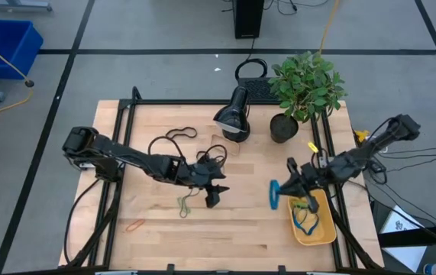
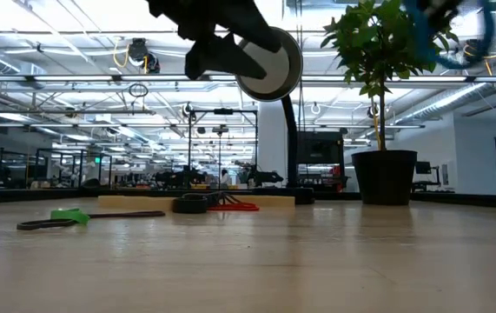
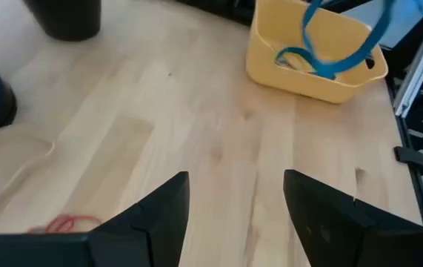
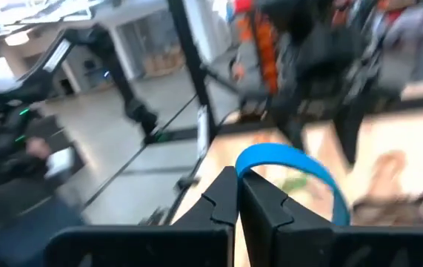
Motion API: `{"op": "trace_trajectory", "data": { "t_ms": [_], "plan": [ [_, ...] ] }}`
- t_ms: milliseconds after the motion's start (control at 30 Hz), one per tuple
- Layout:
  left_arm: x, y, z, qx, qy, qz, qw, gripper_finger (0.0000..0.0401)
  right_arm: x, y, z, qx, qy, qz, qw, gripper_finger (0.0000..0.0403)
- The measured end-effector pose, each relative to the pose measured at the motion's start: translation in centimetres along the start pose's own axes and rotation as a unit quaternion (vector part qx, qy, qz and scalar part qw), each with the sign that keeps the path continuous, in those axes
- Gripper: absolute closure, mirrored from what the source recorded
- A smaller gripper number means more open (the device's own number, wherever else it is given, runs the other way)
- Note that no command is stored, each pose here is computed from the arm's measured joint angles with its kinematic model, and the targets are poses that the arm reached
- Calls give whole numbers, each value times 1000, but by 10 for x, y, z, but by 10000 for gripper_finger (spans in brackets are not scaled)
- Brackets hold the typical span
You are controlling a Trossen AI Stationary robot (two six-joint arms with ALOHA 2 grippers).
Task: Pick and place rubber bands into bin
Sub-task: Put the blue rubber band into the yellow bin
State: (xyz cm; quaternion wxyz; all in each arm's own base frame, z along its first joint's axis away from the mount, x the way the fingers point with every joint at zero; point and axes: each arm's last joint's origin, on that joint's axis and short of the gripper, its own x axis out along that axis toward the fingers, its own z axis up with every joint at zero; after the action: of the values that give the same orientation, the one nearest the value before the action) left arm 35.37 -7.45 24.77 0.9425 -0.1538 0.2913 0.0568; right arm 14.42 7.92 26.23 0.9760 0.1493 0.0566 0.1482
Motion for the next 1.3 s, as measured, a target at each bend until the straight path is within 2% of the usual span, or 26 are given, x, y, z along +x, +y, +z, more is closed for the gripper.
{"op": "trace_trajectory", "data": {
  "t_ms": [233,400,533,800,1067,1300],
  "plan": [
    [-3,0,2,1,-7,1,1000,176,-25,18,-17,104,105,64,987,403],
    [-3,0,3,1,-11,0,1000,176,-38,35,-21,183,149,139,962,403],
    [-3,-1,3,1,-15,-1,1000,176,-45,44,-29,241,202,150,937,403],
    [-3,0,4,-1,-21,10,1000,176,-60,39,-59,297,343,42,890,403],
    [-3,0,4,-4,-21,10,1000,176,-67,28,-76,271,408,-55,870,403],
    [-2,0,4,-2,-21,10,1000,176,-72,18,-89,256,449,-159,841,403]
  ]
}}
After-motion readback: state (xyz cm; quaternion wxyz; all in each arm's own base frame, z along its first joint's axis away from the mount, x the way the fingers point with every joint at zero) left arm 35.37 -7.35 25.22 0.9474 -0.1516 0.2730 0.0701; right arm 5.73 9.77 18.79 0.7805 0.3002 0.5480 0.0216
